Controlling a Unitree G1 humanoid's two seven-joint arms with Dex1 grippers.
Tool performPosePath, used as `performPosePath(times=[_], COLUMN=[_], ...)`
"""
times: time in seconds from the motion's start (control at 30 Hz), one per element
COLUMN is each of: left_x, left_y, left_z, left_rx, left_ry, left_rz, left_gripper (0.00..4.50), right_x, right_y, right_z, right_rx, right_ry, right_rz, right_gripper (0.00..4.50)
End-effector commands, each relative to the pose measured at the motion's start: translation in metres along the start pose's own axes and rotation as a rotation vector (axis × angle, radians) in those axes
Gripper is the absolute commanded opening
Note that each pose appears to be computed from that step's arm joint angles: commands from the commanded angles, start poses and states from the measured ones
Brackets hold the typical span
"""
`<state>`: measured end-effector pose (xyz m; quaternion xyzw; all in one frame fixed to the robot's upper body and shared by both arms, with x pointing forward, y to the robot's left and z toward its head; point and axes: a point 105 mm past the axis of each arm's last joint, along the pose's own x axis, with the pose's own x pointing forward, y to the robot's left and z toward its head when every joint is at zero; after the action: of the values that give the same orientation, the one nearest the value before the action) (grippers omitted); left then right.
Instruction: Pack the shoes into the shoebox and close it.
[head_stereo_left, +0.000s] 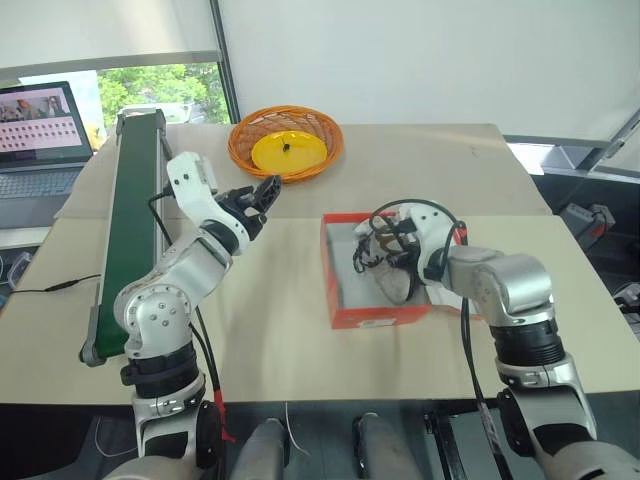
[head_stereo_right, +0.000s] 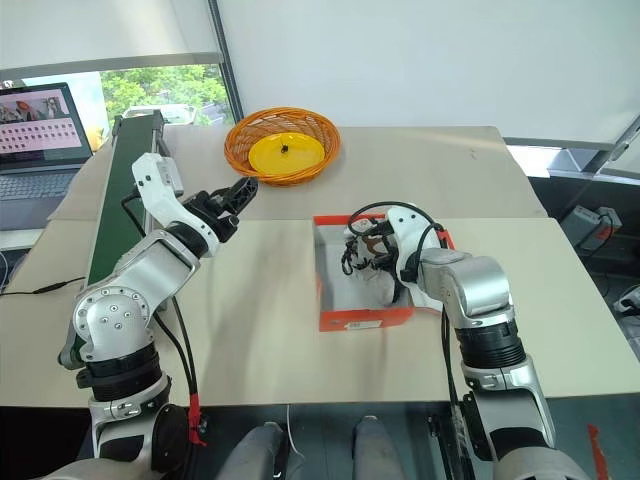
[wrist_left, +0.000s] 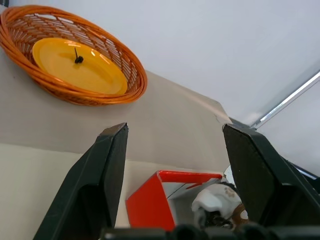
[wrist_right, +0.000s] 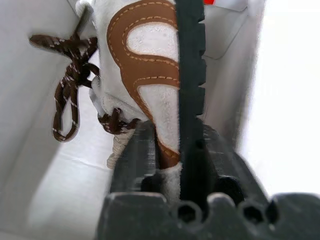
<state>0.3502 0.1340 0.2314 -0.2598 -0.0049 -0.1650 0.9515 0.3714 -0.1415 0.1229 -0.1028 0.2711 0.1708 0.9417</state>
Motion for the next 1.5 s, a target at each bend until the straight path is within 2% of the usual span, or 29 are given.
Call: performPosePath(times=[0.03, 0.2, 0.37, 0.53, 0.67, 0.8, 0.93, 1.03, 1.17, 1.3, 1.5], left_x=[-0.006, -0.008, -0.009, -0.009, -0.009, -0.010, -0.013, -0.019, -0.030, -0.035, -0.054], left_y=[0.002, 0.002, 0.000, 0.004, 0.012, 0.022, 0.046, 0.066, 0.085, 0.090, 0.115], left_z=[0.015, 0.016, 0.015, 0.014, 0.013, 0.009, 0.008, 0.010, 0.032, 0.045, 0.057], left_rx=[0.003, 0.036, 0.039, 0.063, 0.101, 0.157, 0.238, 0.332, 0.509, 0.593, 0.591], left_ry=[-0.058, -0.047, -0.040, -0.029, -0.011, 0.019, 0.043, 0.052, -0.020, -0.068, -0.107], left_rz=[0.037, 0.043, 0.036, 0.040, 0.063, 0.093, 0.217, 0.333, 0.502, 0.563, 0.693], left_gripper=[3.22, 3.22, 3.22, 3.22, 3.22, 3.22, 3.22, 3.22, 3.22, 3.22, 3.22], right_x=[-0.002, 0.000, -0.006, -0.032, -0.056, -0.077, -0.091, -0.093, -0.100, -0.097, -0.087], right_y=[-0.005, -0.004, -0.003, 0.005, 0.024, 0.038, 0.056, 0.063, 0.080, 0.086, 0.094], right_z=[0.008, 0.009, 0.027, 0.074, 0.106, 0.121, 0.124, 0.121, 0.124, 0.124, 0.122], right_rx=[-0.081, -0.128, -0.194, -0.242, -0.195, -0.193, -0.201, -0.227, -0.194, -0.192, -0.205], right_ry=[-0.050, -0.061, -0.102, -0.202, -0.300, -0.368, -0.425, -0.449, -0.537, -0.554, -0.578], right_rz=[-0.050, -0.068, -0.087, -0.048, 0.124, 0.300, 0.516, 0.609, 0.768, 0.799, 0.835], right_gripper=[2.70, 4.46, 4.46, 4.46, 4.46, 4.46, 4.46, 4.46, 4.46, 4.46, 4.46])
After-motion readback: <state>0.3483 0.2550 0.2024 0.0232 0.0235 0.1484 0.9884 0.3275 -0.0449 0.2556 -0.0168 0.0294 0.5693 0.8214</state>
